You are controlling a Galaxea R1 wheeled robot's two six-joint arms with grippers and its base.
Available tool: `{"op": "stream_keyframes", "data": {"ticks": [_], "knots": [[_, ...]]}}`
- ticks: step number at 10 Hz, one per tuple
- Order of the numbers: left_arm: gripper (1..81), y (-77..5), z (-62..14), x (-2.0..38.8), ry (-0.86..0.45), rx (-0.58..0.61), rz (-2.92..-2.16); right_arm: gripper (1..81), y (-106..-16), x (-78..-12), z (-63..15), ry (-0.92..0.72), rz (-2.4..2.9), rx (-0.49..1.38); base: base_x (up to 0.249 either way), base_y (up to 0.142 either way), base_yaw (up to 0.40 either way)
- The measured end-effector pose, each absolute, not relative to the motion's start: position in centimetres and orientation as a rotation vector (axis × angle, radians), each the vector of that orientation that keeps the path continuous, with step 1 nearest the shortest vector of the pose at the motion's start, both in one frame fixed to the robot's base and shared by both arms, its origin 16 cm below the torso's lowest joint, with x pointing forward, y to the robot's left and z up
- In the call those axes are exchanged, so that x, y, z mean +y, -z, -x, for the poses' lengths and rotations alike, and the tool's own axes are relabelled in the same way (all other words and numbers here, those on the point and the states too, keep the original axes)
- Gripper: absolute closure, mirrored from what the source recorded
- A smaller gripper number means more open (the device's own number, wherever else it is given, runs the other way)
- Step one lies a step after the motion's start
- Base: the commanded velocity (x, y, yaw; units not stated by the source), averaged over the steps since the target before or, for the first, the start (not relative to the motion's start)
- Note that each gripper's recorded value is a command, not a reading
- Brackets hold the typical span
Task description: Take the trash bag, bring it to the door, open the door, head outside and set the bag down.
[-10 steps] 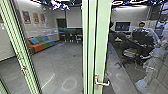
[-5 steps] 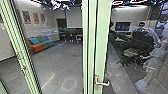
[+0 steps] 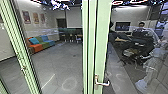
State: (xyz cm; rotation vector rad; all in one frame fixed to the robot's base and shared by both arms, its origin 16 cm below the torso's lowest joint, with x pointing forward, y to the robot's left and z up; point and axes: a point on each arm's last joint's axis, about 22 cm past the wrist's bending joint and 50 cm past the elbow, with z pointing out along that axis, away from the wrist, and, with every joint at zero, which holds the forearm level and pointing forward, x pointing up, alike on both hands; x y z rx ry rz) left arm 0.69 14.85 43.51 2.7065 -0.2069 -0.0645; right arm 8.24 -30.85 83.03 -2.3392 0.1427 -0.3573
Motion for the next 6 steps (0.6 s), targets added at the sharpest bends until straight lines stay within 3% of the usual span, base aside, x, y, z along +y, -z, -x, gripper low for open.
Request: {"op": "stream_keyframes", "data": {"ticks": [6], "knots": [[81.1, -43.5, -0.7, 14.9, 0.065, -0.207, -2.707, 1.0, -89.0, -31.9, -16.6, 0.423, 2.323, 0.042, 0.000, 0.000, 0.000]]}}
